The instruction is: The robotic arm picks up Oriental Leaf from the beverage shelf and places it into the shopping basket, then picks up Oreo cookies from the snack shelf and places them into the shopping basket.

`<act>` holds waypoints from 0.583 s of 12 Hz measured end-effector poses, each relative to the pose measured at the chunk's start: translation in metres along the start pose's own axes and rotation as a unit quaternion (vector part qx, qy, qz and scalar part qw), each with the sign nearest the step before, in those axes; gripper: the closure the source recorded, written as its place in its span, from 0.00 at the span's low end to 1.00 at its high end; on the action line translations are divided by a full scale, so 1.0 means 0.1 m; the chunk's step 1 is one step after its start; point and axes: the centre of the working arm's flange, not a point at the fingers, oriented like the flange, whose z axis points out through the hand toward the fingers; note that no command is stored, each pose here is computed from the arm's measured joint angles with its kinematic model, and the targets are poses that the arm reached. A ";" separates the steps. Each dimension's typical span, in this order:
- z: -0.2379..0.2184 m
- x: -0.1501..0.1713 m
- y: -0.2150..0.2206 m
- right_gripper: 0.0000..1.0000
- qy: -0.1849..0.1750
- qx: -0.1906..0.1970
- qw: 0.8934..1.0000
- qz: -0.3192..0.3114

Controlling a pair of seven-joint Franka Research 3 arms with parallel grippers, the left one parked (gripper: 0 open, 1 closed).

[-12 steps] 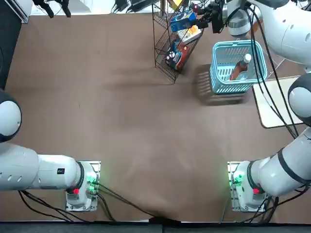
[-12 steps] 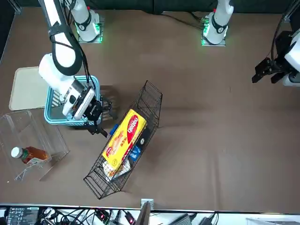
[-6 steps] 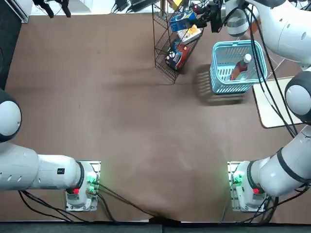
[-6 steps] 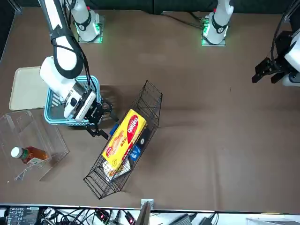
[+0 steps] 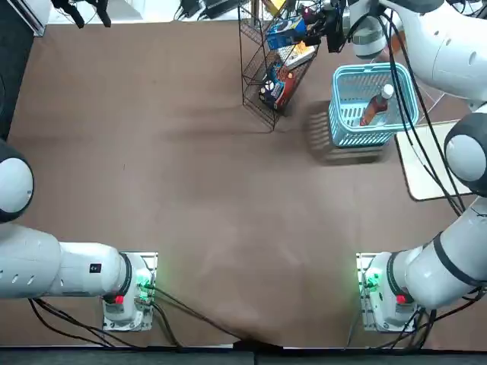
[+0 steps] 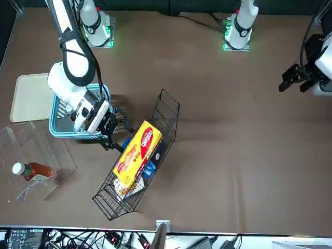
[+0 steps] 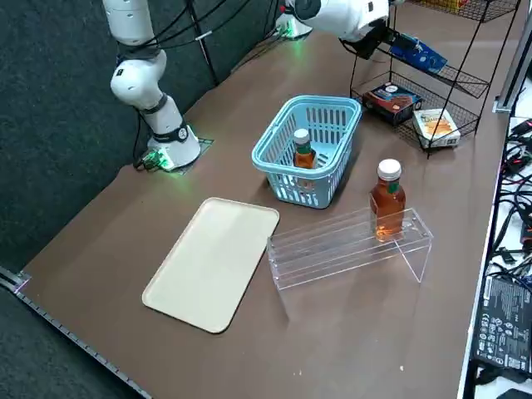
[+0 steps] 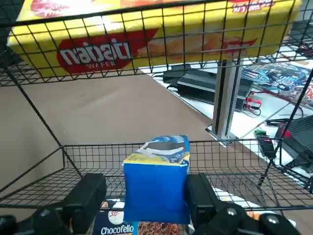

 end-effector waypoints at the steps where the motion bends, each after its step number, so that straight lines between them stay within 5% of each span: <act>1: 0.02 -0.02 0.00 0.00 -0.002 0.001 1.000 0.001; 7: 0.11 -0.04 0.06 0.00 -0.004 -0.001 1.000 0.001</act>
